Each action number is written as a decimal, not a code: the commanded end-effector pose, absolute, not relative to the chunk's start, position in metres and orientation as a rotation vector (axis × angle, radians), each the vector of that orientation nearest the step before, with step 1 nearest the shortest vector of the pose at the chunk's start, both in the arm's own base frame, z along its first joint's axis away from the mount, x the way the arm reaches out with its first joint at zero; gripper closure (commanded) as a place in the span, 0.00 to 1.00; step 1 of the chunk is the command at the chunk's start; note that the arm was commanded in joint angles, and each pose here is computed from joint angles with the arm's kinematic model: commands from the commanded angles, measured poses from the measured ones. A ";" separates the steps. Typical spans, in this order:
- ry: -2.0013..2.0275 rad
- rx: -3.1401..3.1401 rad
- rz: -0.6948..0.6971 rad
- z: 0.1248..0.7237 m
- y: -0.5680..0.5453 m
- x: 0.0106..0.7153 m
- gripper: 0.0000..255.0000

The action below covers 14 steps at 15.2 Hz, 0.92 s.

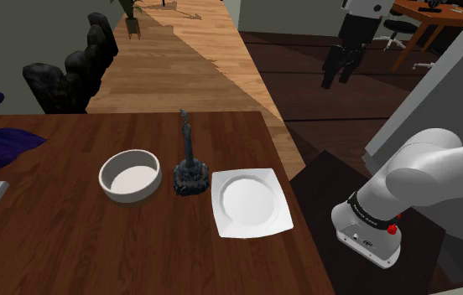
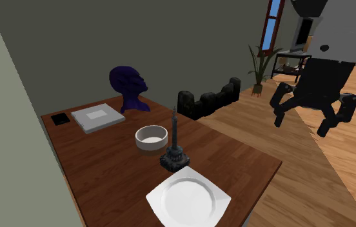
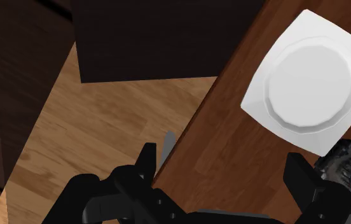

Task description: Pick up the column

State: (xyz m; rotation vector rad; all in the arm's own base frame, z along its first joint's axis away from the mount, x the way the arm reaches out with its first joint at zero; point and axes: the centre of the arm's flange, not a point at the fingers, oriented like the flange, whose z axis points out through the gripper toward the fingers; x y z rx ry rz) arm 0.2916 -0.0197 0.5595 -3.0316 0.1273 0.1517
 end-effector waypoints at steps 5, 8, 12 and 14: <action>0.126 -3.058 0.160 0.559 0.031 0.318 0.00; 0.124 -3.078 0.166 0.557 0.068 0.338 0.00; 0.123 -3.105 0.174 0.553 0.118 0.365 0.00; 0.122 -3.118 0.178 0.551 0.144 0.378 0.00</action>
